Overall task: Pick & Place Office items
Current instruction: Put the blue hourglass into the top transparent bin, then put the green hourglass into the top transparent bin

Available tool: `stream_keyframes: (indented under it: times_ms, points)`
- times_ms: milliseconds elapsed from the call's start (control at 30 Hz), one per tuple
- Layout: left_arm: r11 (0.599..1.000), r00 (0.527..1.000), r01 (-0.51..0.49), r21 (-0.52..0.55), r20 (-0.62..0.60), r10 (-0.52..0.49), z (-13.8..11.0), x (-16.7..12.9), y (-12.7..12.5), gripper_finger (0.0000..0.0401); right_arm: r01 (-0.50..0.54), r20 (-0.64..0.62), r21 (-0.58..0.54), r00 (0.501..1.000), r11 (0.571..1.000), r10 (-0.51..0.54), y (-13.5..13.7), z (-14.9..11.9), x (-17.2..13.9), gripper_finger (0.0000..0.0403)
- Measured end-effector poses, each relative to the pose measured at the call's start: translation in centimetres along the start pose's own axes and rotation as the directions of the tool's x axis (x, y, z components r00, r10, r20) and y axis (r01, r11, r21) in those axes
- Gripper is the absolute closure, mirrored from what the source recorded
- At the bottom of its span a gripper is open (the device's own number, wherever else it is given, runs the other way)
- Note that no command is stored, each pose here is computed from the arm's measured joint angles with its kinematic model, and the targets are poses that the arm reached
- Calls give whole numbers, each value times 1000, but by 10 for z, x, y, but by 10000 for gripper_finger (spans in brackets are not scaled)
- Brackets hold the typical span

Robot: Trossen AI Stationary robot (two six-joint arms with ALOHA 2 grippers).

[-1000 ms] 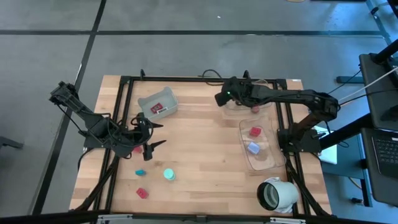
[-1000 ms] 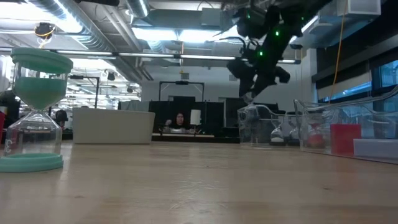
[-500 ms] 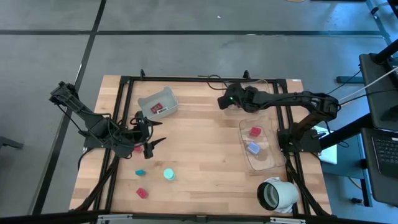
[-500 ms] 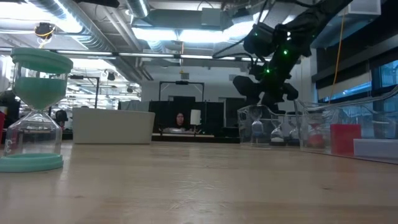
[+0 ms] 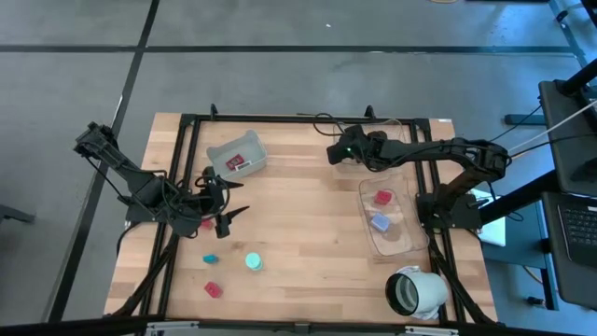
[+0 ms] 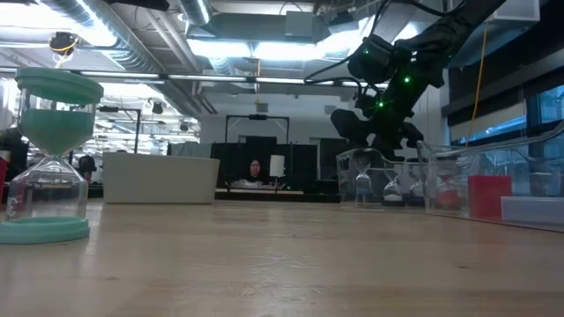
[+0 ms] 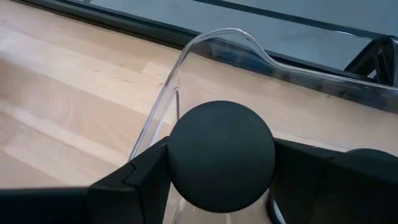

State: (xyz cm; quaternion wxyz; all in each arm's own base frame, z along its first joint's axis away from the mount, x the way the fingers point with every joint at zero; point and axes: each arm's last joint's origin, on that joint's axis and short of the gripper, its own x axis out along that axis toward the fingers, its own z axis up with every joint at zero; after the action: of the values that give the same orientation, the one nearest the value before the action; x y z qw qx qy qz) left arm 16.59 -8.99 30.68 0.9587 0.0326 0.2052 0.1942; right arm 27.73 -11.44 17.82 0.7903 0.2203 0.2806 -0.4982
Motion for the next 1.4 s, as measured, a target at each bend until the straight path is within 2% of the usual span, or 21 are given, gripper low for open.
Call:
stream_keyframes:
  times_ms: [533, 933, 1067, 1133, 1233, 1400]
  points:
    - [1000, 1000, 6, -2, -2, -6, 0, 0, 0, 111, 0, 0, 3, 1000, 1000, 0, 0, 0, 0, 171]
    - [1000, 1000, 8, -2, -3, -8, 0, 0, 0, 111, -5, 10, -9, 1000, 1000, 5, 0, 2, 0, 101]
    - [1000, 1000, 8, -2, -3, -8, 0, 0, 0, 111, -33, 49, -17, 998, 999, 34, -4, 13, -13, 87]
    - [1000, 1000, 8, -2, -3, -8, 0, 0, 0, 111, -75, 65, -1, 995, 997, 75, -6, 20, -25, 85]
    - [1000, 1000, 8, -2, -3, -8, 0, 0, 0, 111, -192, 91, 42, 978, 980, 188, -10, 32, -47, 85]
    - [999, 999, 38, -4, -17, -38, 0, 0, -1, 111, -424, 58, 48, 905, 905, 421, -3, 34, -79, 90]
